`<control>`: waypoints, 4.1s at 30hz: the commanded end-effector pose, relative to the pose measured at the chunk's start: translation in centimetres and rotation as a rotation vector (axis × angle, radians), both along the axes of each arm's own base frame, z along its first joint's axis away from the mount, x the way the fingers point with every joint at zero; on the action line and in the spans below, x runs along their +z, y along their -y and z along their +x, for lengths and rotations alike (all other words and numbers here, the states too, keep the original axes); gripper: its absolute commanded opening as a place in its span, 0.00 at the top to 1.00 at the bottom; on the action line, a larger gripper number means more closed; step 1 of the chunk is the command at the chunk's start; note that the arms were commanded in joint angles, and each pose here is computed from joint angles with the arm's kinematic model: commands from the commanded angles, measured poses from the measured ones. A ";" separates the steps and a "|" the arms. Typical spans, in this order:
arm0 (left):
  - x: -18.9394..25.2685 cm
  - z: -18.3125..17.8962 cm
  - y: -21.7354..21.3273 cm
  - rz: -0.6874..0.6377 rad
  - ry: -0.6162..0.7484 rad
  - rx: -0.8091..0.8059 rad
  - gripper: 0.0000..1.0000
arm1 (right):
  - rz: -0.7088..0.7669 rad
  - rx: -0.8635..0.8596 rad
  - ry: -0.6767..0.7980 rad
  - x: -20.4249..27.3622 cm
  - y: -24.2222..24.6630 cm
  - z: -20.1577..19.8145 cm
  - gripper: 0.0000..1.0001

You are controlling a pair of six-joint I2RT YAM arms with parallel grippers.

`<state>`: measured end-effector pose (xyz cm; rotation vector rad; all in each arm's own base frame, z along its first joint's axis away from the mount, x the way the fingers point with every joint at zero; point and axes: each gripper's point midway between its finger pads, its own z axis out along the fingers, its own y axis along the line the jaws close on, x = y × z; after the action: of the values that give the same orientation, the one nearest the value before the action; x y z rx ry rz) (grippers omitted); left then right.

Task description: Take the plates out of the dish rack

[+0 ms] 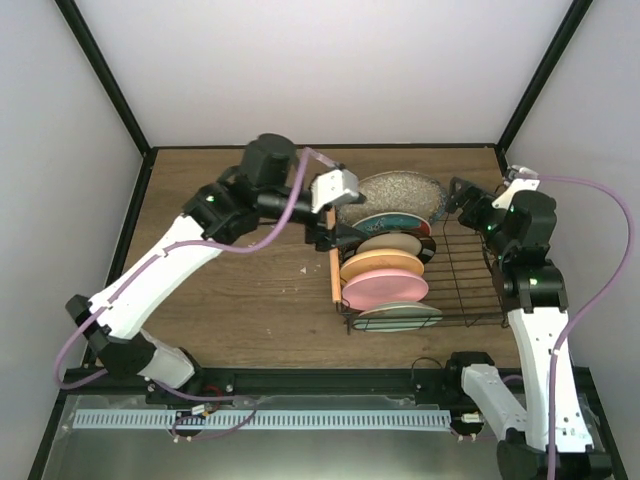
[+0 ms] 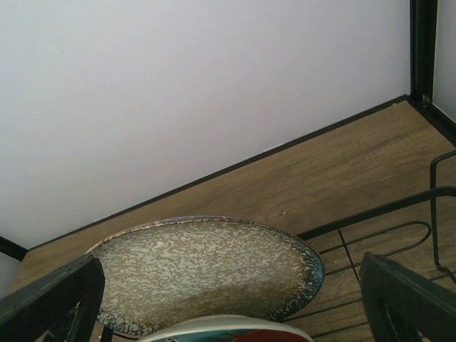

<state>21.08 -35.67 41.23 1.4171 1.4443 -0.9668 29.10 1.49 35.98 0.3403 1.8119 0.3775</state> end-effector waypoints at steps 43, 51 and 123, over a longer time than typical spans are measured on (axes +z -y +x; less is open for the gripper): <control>-18.1 -5.9 10.9 0.399 -0.028 0.011 0.52 | -0.044 -0.233 -0.105 -0.2 3.9 -2.4 0.00; -18.6 -7.1 11.3 0.412 -0.051 -0.020 0.54 | -0.039 -0.249 -0.121 -0.6 4.2 -3.3 0.00; -0.9 -2.3 8.2 0.168 0.177 0.201 0.96 | -0.021 -0.377 -0.079 -1.5 6.2 -5.5 0.00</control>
<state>18.04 -45.44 31.65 1.5903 1.6705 -0.4941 23.33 -4.56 34.67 0.6668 1.7890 0.0901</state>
